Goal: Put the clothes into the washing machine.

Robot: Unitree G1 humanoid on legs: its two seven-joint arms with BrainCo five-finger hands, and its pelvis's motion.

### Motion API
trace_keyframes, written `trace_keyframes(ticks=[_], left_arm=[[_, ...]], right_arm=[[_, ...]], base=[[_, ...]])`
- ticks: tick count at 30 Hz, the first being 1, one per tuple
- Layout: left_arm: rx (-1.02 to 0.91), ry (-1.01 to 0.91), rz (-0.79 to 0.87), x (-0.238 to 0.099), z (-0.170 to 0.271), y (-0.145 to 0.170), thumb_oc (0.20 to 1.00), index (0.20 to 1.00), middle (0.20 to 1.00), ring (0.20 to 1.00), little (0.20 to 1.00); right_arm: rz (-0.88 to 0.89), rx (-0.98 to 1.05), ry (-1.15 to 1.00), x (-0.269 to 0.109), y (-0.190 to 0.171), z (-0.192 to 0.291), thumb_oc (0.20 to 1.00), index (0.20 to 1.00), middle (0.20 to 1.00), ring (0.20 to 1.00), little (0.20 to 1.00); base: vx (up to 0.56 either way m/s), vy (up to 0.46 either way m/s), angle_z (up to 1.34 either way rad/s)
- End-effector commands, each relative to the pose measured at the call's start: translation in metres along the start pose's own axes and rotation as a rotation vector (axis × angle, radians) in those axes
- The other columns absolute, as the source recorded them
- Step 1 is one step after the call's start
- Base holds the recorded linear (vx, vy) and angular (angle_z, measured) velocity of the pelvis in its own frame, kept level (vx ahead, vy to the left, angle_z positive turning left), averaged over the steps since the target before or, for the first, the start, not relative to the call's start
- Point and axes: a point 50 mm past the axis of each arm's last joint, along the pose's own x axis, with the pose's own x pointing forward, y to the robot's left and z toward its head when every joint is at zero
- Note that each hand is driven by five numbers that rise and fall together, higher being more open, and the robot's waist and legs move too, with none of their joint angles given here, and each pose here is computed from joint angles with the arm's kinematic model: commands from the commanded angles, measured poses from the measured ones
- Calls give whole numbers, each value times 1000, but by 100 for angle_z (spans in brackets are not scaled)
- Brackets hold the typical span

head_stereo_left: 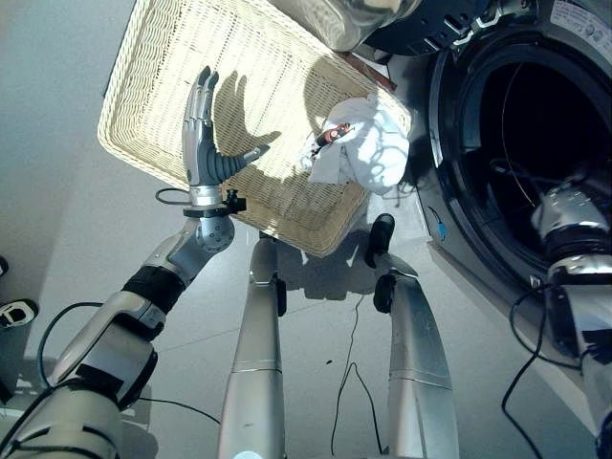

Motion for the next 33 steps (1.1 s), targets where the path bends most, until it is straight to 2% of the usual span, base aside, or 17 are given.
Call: trace_keyframes(ticks=[1, 3, 5, 7, 10, 14, 16, 19, 22, 33], left_arm=[[-29, 64, 119, 13, -8, 14, 1000, 1000, 1000, 1000, 1000], [-25, 104, 120, 13, -14, 15, 1000, 1000, 1000, 1000, 1000], [-42, 149, 116, 13, -18, 13, 1000, 1000, 1000, 1000, 1000], [-56, 170, 121, 16, -20, 14, 1000, 1000, 1000, 1000, 1000], [-75, 197, 123, 23, -22, 16, 1000, 1000, 1000, 1000, 1000], [-90, 202, 116, 26, -21, 14, 1000, 1000, 1000, 1000, 1000], [-91, 202, 116, 26, -21, 14, 1000, 1000, 1000, 1000, 1000], [-104, 200, 129, 30, -17, 10, 1000, 1000, 1000, 1000, 1000], [-111, 205, 145, 31, -15, 7, 1000, 1000, 1000, 1000, 1000], [-153, 267, 225, 23, -20, 7, 1000, 1000, 1000, 1000, 1000]], right_arm=[[126, -107, -118, 16, 29, 34, 1000, 1000, 1000, 1000, 1000], [148, -192, -95, 18, 26, 33, 1000, 1000, 1000, 1000, 1000], [218, -426, -48, 15, 26, 21, 1000, 1000, 1000, 1000, 1000], [223, -560, -18, 12, 27, 11, 1000, 1000, 1000, 1000, 1000], [268, -1046, 14, 5, 23, -14, 1000, 1000, 1000, 1000, 1000], [251, -1340, 120, 3, 5, -30, 1000, 1000, 1000, 1000, 1000], [254, -1357, 130, 2, 4, -32, 1000, 1000, 1000, 1000, 1000], [242, -1448, 196, -19, -12, -56, 1000, 1000, 1000, 1000, 1000], [252, -1426, 193, -29, -17, -64, 1000, 1000, 1000, 1000, 1000], [507, -1395, 167, -97, -31, -96, 1000, 1000, 1000, 1000, 1000]], base=[[0, 0, 0], [0, 0, 0], [0, 0, 0], [0, 0, 0], [0, 0, 0], [0, -9, 0], [0, 0, 0], [0, 0, 0], [0, 0, 0], [-11, 61, 0]])
